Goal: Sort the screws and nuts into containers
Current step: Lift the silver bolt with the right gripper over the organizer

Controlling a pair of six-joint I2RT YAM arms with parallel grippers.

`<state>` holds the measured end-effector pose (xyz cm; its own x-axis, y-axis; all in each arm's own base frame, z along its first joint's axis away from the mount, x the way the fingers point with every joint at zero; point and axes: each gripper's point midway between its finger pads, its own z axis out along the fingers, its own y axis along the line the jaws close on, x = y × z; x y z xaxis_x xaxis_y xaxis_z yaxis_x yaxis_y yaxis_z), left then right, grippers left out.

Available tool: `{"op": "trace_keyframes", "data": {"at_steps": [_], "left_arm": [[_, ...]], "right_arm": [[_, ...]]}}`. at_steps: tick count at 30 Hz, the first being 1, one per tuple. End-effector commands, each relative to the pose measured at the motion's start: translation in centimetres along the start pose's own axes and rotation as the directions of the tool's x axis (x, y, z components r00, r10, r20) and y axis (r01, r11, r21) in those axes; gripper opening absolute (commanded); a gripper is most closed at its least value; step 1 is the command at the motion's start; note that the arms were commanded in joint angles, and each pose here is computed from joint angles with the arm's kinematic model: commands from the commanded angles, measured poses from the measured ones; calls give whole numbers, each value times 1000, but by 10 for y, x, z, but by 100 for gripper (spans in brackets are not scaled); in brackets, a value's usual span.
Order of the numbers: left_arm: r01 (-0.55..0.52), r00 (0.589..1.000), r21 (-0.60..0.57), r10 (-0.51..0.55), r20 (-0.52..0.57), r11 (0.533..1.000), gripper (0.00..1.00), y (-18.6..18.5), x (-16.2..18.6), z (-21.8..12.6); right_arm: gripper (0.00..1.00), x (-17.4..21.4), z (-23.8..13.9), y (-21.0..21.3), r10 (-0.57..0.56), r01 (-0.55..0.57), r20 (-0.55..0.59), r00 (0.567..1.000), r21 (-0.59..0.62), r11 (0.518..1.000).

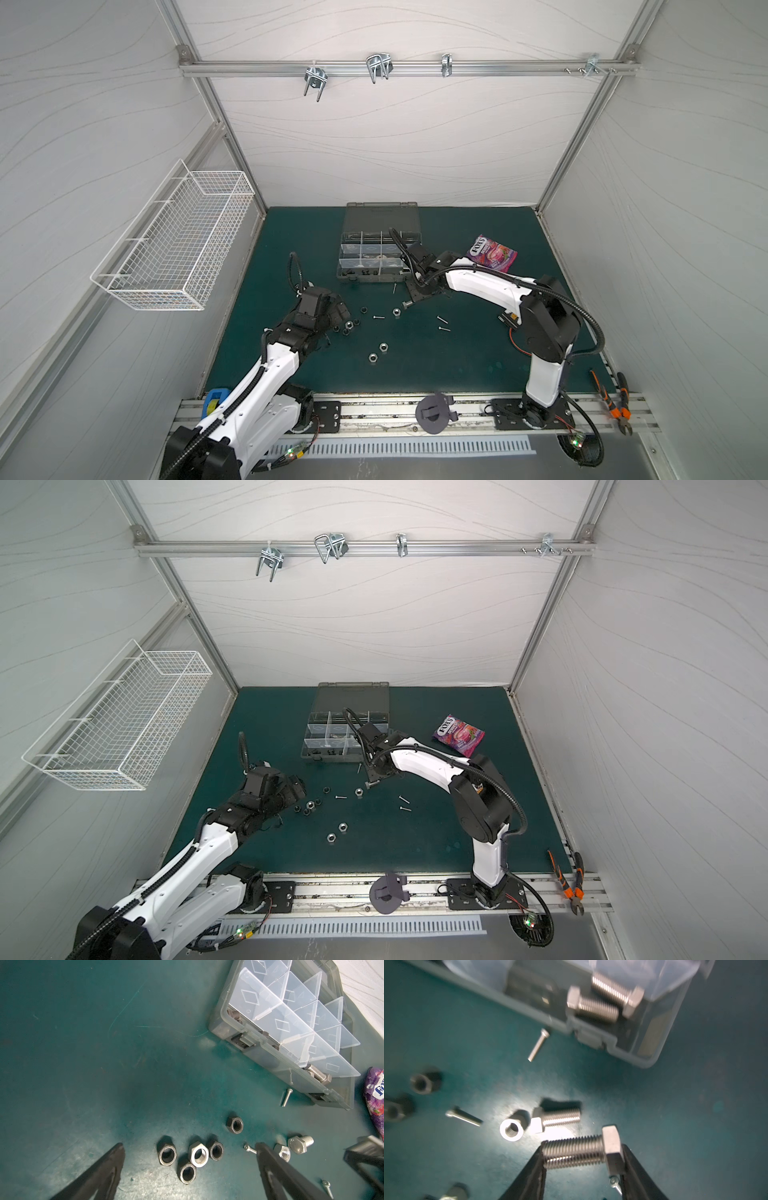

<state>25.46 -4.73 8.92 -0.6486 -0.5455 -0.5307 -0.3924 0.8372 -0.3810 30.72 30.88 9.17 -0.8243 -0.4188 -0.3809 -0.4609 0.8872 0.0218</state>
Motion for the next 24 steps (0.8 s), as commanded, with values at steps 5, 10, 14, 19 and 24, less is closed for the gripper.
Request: {"op": "trace_keyframes", "data": {"at_steps": [5, 10, 14, 19, 24], "left_arm": [[14, 999, 28, -15, 33, 1000, 99, -8, -10, -1], [13, 999, 29, -13, 29, 1000, 99, -8, -9, 0], [13, 1000, 33, -14, 24, 999, 99, -9, -8, 2], [12, 1000, 32, -13, 16, 999, 99, -10, -7, 4], [5, 1000, 31, -5, 19, 1000, 99, -10, -9, 2]], "right_arm": [[29, -34, -10, 14, -2, 2, 56, 998, -11, 1000], [29, -54, -4, 24, -14, 15, 81, 997, -13, 1000], [29, -68, 2, 29, -19, 19, 103, 994, 7, 1000], [29, -83, 12, 34, -7, 6, 131, 991, 9, 1000], [29, -93, 24, 37, -7, 4, 134, 991, 23, 1000]]}}
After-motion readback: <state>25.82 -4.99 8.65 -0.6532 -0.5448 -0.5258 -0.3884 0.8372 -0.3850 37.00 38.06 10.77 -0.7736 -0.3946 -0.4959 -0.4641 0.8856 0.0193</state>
